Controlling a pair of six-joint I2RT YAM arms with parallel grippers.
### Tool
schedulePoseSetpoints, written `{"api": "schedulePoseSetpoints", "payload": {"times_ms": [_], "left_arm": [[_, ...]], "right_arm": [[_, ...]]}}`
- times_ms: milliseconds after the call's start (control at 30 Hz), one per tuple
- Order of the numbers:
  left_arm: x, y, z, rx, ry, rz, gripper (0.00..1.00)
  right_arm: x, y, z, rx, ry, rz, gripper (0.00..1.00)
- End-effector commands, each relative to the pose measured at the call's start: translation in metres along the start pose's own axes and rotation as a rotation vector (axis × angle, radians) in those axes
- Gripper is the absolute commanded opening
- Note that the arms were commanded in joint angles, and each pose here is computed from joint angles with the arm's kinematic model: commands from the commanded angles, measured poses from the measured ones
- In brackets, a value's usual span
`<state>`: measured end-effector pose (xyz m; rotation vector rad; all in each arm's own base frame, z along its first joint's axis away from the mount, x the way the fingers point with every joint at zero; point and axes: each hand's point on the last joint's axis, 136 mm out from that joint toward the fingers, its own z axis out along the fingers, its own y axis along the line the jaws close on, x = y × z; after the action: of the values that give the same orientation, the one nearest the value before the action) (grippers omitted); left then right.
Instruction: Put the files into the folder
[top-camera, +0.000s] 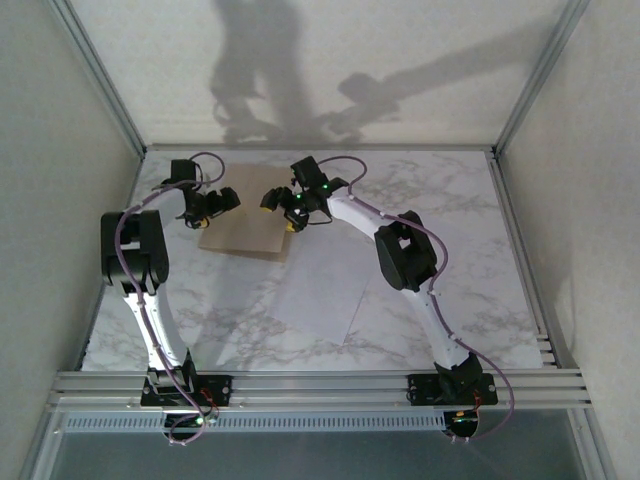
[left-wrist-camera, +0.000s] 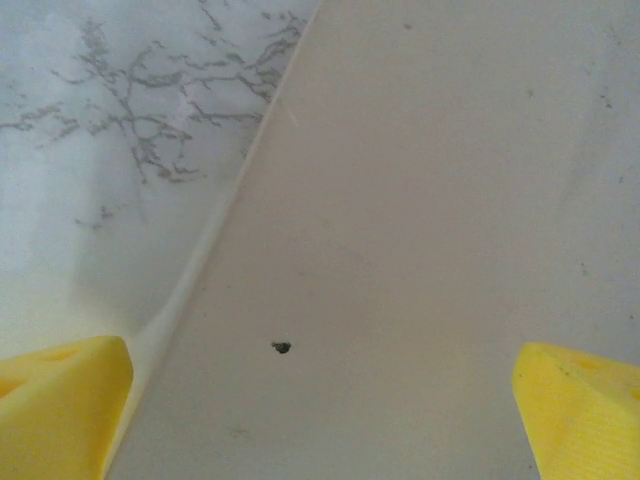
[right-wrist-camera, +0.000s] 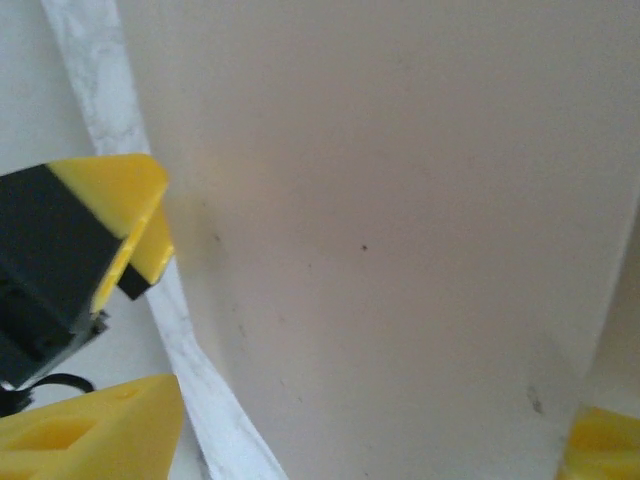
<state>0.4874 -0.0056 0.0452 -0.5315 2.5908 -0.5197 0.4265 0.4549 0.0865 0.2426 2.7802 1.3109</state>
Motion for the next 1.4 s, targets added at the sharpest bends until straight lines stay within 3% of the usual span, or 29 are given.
{"api": "schedulePoseSetpoints", "payload": {"times_ms": [0, 467, 667, 700, 933, 1100, 1367], "left_arm": [[0.002, -0.021, -0.023, 0.061, -0.005, 0.002, 0.97], [0.023, -0.035, -0.033, 0.169, 0.030, -0.034, 0.97], [0.036, -0.039, -0.037, 0.203, 0.045, -0.042, 0.97], [0.039, -0.040, -0.038, 0.208, 0.047, -0.043, 0.97], [0.060, -0.045, -0.051, 0.221, 0.053, -0.025, 0.97], [0.070, -0.052, -0.066, 0.210, 0.031, 0.018, 0.97], [0.093, -0.072, -0.086, 0.208, 0.015, 0.077, 0.97]], "right_arm": [[0.004, 0.049, -0.034, -0.116, -0.013, -0.042, 0.71], [0.011, 0.046, -0.056, -0.069, -0.041, -0.091, 0.51], [0.015, 0.043, -0.062, -0.054, -0.039, -0.102, 0.37], [0.017, 0.042, -0.062, -0.053, -0.037, -0.103, 0.30], [0.024, 0.034, -0.074, -0.019, -0.050, -0.123, 0.07], [0.032, 0.034, -0.085, -0.007, -0.059, -0.142, 0.00], [0.047, 0.024, -0.110, 0.047, -0.074, -0.163, 0.00]]}}
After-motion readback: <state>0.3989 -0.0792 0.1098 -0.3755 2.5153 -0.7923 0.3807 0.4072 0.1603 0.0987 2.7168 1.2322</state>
